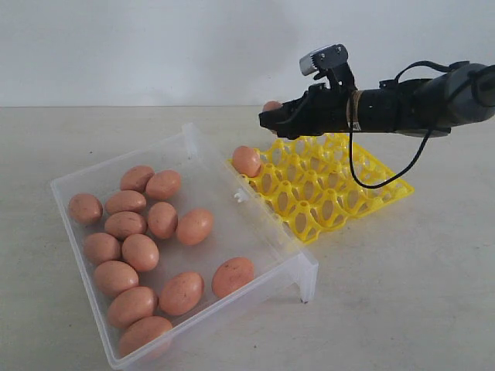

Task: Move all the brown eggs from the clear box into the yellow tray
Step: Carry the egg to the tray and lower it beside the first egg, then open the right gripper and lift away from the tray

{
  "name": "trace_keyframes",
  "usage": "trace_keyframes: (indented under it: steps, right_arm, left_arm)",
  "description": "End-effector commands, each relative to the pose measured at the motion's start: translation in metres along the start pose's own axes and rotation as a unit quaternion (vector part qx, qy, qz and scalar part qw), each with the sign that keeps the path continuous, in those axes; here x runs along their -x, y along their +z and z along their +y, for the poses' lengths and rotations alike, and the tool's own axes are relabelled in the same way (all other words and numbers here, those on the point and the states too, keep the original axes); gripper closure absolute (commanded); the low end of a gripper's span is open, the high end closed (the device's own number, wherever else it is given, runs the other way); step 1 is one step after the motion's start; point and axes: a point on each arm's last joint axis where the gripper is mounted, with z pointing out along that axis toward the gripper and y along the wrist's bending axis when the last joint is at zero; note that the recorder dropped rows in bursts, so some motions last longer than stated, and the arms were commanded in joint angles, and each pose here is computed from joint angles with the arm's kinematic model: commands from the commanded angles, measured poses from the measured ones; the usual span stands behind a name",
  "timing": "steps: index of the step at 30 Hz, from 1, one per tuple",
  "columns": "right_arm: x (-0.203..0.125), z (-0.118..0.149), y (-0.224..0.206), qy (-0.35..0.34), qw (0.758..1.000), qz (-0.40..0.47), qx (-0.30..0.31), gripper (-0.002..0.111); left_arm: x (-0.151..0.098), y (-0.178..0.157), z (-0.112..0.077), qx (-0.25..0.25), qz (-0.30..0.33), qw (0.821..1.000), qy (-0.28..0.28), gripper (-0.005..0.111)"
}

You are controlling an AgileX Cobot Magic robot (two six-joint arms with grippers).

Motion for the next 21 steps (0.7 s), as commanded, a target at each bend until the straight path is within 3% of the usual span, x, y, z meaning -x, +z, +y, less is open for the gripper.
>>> trace_keyframes:
  steps: [1,16,21]
  right_arm:
    - [-0.002,0.006,0.001,-0.011,0.999,0.018,0.032,0.109]
    - [-0.016,0.004,0.006,-0.009,0.999,0.032,0.037,0.104]
    - [-0.024,0.004,0.009,-0.013,0.998,0.035,0.048,0.075]
  left_arm:
    - [0.002,-0.001,0.0,-0.002,-0.004,1.0,-0.002,0.111]
    - [0.002,-0.001,0.0,-0.002,-0.004,1.0,-0.002,0.111]
    - [0.002,-0.001,0.0,-0.002,-0.004,1.0,-0.002,0.111]
